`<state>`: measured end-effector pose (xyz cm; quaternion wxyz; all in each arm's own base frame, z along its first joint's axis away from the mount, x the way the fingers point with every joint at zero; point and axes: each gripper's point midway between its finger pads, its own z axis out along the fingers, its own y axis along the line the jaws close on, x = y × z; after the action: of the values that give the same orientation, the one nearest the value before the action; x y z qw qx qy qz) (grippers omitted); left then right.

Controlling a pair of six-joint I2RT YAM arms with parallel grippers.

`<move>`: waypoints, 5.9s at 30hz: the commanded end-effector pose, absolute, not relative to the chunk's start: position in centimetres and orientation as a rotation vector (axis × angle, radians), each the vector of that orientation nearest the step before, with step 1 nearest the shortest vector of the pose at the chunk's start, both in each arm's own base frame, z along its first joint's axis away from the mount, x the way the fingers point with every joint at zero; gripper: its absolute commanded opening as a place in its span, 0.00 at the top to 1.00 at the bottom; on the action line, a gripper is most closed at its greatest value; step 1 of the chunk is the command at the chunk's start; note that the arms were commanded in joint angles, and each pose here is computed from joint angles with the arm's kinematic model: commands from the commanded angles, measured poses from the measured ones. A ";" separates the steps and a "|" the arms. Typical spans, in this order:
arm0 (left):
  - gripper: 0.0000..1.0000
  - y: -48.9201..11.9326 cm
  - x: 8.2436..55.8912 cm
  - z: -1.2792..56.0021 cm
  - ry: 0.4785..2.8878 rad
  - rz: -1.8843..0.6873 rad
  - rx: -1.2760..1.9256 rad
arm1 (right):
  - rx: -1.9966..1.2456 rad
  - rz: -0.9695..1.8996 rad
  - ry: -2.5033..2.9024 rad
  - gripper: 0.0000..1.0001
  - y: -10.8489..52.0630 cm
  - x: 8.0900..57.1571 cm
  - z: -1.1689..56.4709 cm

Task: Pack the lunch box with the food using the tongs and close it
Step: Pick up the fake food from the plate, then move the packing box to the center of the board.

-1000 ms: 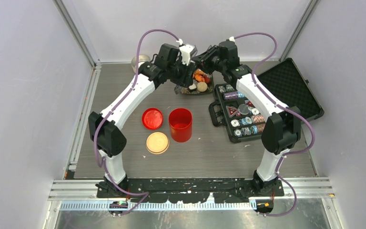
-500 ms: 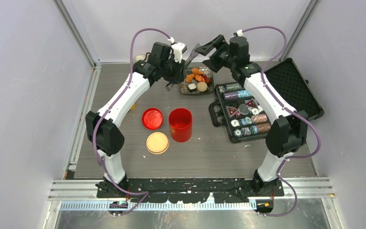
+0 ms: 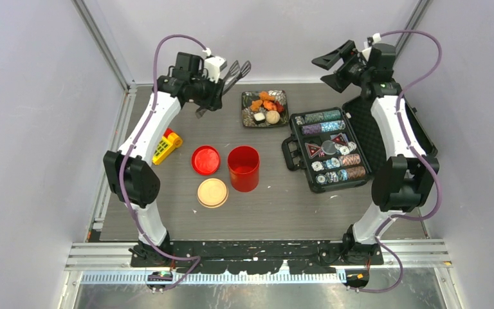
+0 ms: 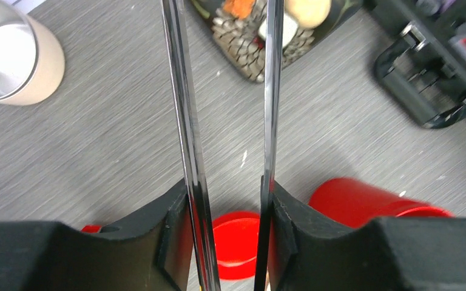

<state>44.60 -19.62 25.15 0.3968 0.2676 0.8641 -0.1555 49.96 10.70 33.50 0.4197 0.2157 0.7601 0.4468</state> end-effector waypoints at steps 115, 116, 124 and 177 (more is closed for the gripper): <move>0.75 -23.7 50.6 20.4 1.851 -0.014 1.506 | 0.282 0.896 2.060 0.13 4.2 40.7 31.8; 0.75 -23.4 50.7 20.7 1.861 -0.017 1.482 | 0.282 0.895 2.059 0.13 4.2 40.7 31.8; 0.76 -17.3 52.6 23.0 1.972 -0.016 1.221 | 0.281 0.896 2.061 0.13 4.3 40.6 31.7; 0.75 -0.2 55.9 13.3 2.253 0.234 1.065 | 0.317 0.913 2.064 0.13 4.3 40.9 31.2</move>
<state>56.27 2.04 9.55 0.2831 0.3755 0.8780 0.0893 40.96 4.38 28.80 0.3817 0.1428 0.8370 0.3653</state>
